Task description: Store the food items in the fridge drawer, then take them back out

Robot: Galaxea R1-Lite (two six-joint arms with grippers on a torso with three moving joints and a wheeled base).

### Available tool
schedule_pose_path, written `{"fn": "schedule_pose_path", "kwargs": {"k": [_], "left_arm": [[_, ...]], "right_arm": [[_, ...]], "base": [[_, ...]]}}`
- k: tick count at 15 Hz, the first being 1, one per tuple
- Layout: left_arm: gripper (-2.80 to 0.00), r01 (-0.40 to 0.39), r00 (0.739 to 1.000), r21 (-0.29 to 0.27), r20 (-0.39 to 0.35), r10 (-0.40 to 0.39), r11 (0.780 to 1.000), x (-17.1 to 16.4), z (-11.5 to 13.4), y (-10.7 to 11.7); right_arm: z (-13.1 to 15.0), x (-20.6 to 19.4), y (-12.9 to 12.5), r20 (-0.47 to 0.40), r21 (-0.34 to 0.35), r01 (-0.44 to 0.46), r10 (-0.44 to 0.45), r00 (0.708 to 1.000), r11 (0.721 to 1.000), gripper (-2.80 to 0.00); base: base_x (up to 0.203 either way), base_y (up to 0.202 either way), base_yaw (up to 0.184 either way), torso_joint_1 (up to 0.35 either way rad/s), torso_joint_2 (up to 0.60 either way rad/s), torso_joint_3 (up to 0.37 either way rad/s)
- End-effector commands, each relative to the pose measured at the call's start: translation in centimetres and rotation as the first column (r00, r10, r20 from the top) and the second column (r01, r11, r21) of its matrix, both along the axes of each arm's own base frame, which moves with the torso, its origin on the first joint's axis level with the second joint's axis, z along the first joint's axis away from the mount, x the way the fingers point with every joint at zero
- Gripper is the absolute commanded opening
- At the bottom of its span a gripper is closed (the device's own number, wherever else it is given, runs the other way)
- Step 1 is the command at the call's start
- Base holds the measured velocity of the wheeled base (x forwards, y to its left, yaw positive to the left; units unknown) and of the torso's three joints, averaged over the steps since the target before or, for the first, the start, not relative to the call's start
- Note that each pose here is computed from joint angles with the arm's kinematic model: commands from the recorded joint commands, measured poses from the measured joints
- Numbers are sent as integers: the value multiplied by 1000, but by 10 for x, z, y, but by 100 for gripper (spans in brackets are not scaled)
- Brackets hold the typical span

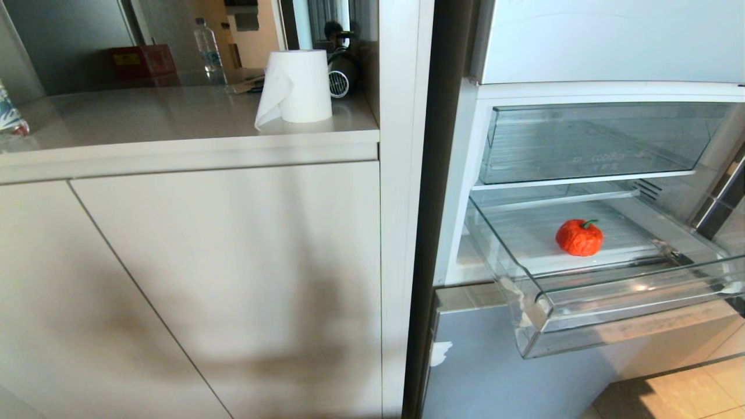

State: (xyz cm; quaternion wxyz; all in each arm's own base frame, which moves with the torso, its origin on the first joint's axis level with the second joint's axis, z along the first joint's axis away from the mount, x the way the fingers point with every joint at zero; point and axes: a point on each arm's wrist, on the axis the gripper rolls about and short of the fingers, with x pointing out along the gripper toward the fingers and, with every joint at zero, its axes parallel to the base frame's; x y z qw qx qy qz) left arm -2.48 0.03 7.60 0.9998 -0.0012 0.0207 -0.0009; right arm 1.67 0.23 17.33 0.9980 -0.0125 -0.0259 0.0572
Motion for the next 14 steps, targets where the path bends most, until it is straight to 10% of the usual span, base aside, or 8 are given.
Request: {"fn": "schedule_pose_path", "kwargs": {"k": [1,7,14], "left_arm": [[-280,0,1000,0,0,0,1000,0,0,0],[-280,0,1000,0,0,0,1000,0,0,0],[-280,0,1000,0,0,0,1000,0,0,0]], "right_arm": [[27,45,5,-122,0,-52,52,991,999,-280],[47,168,34,-293,25,-201,199,935,979,-280],[28,284,38,-295,22,-148,147,944,989,-280]], "base": [[0,0,0,0,0,0],[0,0,0,0,0,0],[0,0,0,0,0,0]]}}
